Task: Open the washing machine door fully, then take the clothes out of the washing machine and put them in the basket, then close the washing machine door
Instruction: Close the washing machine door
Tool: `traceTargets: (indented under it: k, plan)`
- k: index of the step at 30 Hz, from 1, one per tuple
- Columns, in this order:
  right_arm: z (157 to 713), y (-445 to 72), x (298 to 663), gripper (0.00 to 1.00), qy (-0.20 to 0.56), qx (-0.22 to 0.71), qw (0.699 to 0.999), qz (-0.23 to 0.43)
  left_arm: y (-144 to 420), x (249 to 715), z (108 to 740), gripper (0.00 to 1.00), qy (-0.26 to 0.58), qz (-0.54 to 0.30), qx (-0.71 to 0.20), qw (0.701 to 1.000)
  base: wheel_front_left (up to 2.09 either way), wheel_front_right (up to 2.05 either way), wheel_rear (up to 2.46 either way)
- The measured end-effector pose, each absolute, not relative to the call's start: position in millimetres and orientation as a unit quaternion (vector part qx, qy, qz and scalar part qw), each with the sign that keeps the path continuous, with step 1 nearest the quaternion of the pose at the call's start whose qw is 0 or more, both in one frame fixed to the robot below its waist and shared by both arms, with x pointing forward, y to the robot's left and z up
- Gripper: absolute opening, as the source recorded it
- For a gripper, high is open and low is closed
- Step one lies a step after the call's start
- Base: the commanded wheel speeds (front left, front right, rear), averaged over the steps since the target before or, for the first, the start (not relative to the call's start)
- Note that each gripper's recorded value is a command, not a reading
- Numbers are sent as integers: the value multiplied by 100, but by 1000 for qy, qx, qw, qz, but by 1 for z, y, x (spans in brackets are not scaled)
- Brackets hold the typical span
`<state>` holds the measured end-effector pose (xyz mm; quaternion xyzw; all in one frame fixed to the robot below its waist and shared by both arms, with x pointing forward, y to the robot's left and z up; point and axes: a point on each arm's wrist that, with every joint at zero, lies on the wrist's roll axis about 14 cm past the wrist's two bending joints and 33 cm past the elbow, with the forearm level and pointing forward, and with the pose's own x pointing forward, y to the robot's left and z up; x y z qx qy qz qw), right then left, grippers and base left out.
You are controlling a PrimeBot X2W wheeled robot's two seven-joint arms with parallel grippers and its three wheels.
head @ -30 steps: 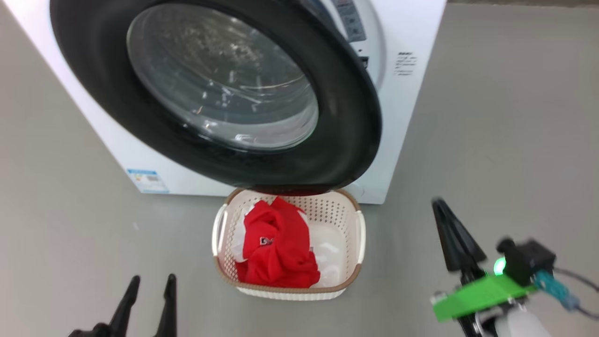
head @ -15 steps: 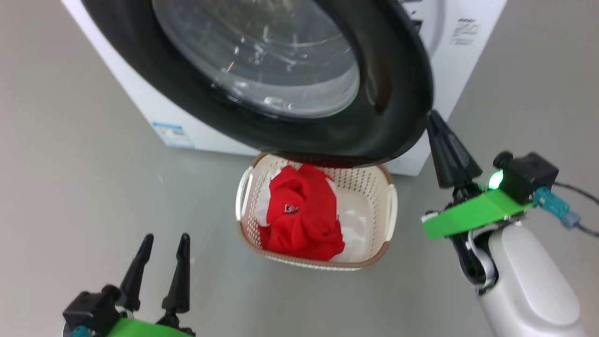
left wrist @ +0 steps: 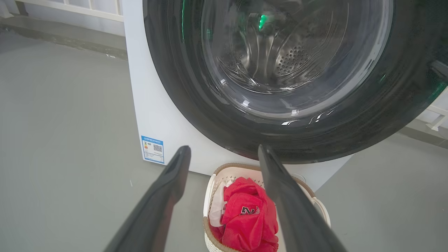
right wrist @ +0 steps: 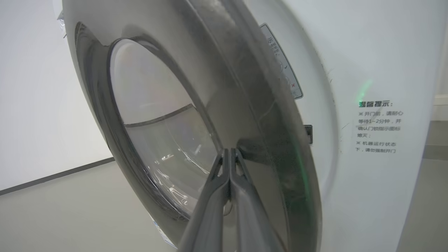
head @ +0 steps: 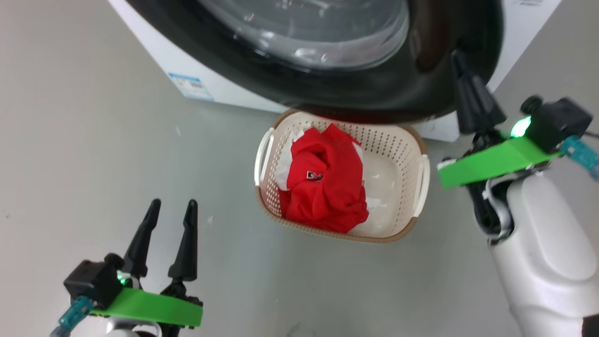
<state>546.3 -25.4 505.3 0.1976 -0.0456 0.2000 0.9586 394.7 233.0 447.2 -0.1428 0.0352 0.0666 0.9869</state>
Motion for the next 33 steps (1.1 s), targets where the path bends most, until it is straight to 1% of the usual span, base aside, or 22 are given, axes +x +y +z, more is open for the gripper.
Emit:
traceTargets:
  k: [6, 15, 22, 29, 32, 33]
  plan:
    - [505, -22, 571, 0, -57, 195, 959, 196, 233, 404, 443, 100, 39, 65, -142, 987, 0, 0, 0]
    - [510, -23, 607, 0, -81, 215, 957, 179, 238, 414, 436, 100, 46, 71, -138, 987, 0, 0, 0]
    - [508, -19, 614, 0, -82, 228, 953, 183, 239, 416, 430, 100, 53, 73, -139, 986, 0, 0, 0]
    - [517, -14, 605, 0, -82, 210, 954, 199, 236, 418, 438, 100, 42, 65, -140, 987, 0, 0, 0]
    - [508, -12, 592, 25, -65, 200, 956, 207, 234, 417, 442, 100, 38, 60, -140, 988, 0, 0, 0]
    - [504, -11, 585, 38, -56, 197, 956, 208, 234, 417, 444, 100, 36, 58, -139, 988, 0, 0, 0]
